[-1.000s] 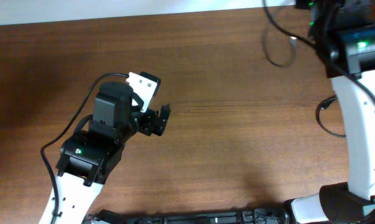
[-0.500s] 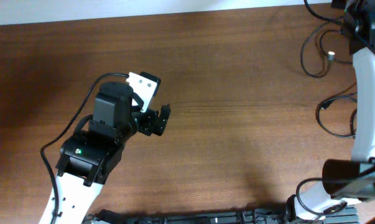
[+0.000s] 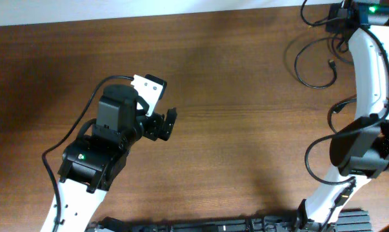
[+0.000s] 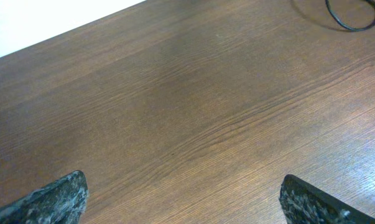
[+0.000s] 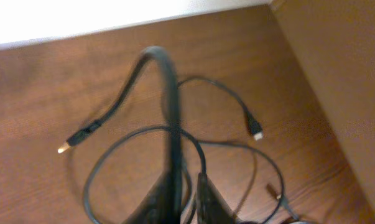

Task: Untangle cables

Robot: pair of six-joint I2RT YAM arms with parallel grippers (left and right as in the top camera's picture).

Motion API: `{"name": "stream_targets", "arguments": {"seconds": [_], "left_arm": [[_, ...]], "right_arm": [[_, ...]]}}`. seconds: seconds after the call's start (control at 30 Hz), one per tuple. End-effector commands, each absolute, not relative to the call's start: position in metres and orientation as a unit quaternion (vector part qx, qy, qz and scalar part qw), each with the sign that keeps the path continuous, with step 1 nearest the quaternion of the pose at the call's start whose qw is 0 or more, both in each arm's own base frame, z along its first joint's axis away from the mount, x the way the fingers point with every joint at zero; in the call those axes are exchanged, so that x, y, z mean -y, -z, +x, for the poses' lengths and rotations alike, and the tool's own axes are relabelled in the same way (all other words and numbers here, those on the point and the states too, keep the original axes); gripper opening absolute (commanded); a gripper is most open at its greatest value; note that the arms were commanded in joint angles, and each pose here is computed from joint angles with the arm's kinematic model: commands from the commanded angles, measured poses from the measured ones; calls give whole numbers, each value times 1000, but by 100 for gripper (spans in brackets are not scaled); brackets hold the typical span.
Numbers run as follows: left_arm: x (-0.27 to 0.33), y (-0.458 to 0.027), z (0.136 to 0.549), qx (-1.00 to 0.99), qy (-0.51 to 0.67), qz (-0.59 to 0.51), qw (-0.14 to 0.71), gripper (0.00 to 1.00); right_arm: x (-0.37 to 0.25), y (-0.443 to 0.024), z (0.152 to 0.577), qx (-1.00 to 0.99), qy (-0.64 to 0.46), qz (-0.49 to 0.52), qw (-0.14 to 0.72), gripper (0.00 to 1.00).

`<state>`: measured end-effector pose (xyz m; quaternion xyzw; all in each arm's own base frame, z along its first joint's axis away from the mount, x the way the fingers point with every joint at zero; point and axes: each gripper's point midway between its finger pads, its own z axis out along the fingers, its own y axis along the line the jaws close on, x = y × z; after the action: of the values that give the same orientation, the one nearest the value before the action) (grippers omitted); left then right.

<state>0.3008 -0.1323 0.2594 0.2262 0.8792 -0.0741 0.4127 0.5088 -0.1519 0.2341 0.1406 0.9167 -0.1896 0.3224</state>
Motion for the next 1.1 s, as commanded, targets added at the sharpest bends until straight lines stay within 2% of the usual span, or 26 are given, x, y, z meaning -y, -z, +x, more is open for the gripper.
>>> {"name": "stream_targets", "arguments": {"seconds": [0.0, 0.03, 0.07, 0.4, 0.5, 0.77, 0.93, 1.07], "left_arm": [[132, -266, 302, -874, 74, 232, 421, 99], [132, -266, 301, -874, 74, 232, 421, 99], [132, -266, 302, -874, 74, 232, 421, 99], [132, -266, 301, -874, 74, 232, 421, 99], [132, -266, 302, -874, 74, 232, 421, 99], [132, -266, 302, -874, 74, 232, 421, 99], [132, -266, 302, -874, 74, 232, 421, 99], [132, -266, 302, -874, 74, 232, 421, 99]], "right_arm": [[153, -207, 504, -930, 189, 137, 283, 72], [153, -203, 502, -933, 188, 136, 274, 97], [152, -199, 499, -936, 188, 135, 266, 99], [146, -188, 477, -951, 183, 126, 215, 99], [132, -191, 471, -960, 146, 116, 211, 99], [47, -255, 447, -959, -74, 57, 268, 99], [18, -288, 411, -954, -122, 31, 271, 99], [-12, -295, 386, -960, -133, 2, 248, 99]]}}
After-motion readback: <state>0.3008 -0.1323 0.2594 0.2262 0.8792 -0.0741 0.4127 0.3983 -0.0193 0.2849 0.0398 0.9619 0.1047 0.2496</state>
